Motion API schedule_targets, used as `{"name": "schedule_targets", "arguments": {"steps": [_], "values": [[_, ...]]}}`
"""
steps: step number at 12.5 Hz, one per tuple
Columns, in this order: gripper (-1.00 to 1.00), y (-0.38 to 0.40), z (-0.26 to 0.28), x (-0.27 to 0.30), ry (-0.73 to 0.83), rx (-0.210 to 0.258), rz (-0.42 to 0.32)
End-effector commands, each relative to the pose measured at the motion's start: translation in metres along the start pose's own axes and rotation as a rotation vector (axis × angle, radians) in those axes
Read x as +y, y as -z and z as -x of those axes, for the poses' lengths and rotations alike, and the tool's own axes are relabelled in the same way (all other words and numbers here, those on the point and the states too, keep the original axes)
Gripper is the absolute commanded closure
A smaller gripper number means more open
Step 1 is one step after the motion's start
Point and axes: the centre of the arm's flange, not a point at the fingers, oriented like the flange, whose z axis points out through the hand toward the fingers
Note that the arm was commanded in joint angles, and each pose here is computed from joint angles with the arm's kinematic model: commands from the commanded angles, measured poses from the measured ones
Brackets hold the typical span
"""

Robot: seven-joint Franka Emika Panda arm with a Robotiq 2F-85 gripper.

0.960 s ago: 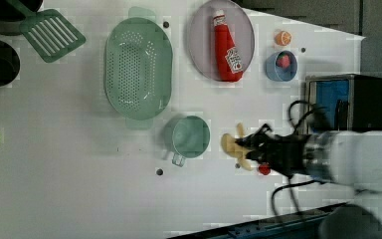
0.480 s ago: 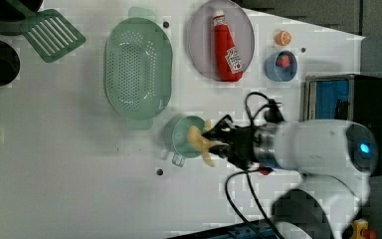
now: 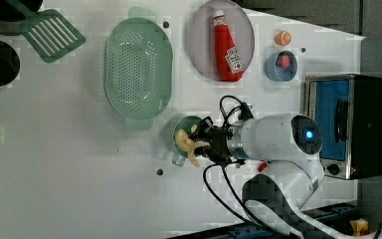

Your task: Pick Banana and place it in mug.

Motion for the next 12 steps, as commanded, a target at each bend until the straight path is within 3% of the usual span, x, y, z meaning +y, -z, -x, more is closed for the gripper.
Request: {"name": "schedule_targets", "arguments": {"steps": [1,4,5,6,8,10,12], "values": [[-0.24,0.033,0.009,-0.011,-0.030,0.029,-0.090],[-0.92,0.042,0.006,-0.010,-0.036,0.041,-0.100],[-1.00,0.046,0.005,-0.010,-0.038,0.044,-0.110],[-1.00,0.049,0.005,-0.010,-0.037,0.047,-0.114],[-1.00,0.074,0.002,-0.018,-0.045,0.054,-0.188],[-1.00,0.106,-0.012,-0.014,-0.073,0.087,-0.210],[-1.00,0.150,-0.038,0.000,-0.062,0.140,-0.182]]}}
